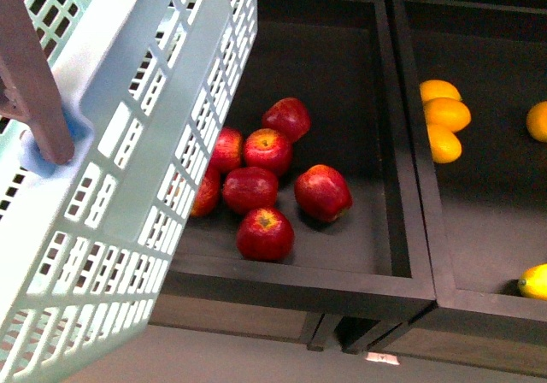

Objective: Pick lemon and mango into basket

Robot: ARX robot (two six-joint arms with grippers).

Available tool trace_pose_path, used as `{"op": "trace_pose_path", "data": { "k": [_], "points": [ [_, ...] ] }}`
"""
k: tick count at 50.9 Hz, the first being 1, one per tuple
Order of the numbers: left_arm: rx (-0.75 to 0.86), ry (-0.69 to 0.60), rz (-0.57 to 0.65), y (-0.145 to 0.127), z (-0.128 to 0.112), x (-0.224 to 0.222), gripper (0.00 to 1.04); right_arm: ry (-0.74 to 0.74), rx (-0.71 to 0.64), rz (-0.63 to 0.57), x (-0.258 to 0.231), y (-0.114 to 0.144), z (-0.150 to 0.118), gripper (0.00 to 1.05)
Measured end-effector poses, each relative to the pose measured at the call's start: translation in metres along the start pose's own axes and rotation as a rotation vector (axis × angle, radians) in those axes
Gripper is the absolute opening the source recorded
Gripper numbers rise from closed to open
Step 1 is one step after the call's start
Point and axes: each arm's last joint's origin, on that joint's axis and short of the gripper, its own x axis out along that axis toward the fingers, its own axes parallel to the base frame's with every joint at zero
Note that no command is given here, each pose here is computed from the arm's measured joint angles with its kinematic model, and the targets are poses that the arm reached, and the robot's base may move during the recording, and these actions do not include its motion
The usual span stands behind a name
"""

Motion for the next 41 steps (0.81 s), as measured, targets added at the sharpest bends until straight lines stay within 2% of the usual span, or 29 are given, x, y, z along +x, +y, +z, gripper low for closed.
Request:
{"op": "trace_pose_path", "data": {
  "k": [14, 17, 19, 23, 27, 33, 41],
  "points": [
    [-0.001, 0.035, 0.0, 0.0, -0.002, 0.0, 0.06, 0.0, 0.0, -0.002, 0.0, 0.0, 0.0, 0.96],
    [0.071, 0.042, 0.093, -0.002, -0.004, 0.002, 0.06, 0.0, 0.0, -0.002, 0.0, 0.0, 0.0, 0.96],
    [0.177, 0.06, 0.168, -0.006, -0.006, 0.008, 0.06, 0.0, 0.0, -0.005, 0.0, 0.0, 0.0, 0.96],
    [0.401, 0.101, 0.205, -0.016, -0.014, 0.027, 0.06, 0.0, 0.0, -0.005, 0.0, 0.0, 0.0, 0.96],
    [0.528, 0.117, 0.211, -0.022, -0.022, 0.052, 0.06, 0.0, 0.0, -0.005, 0.0, 0.0, 0.0, 0.96],
    [0.587, 0.123, 0.203, -0.031, -0.036, 0.087, 0.06, 0.0, 0.0, -0.005, 0.0, 0.0, 0.0, 0.96],
    [0.608, 0.242, 0.167, -0.045, -0.074, 0.127, 0.06, 0.0, 0.0, -0.005, 0.0, 0.0, 0.0, 0.96]
  ]
}}
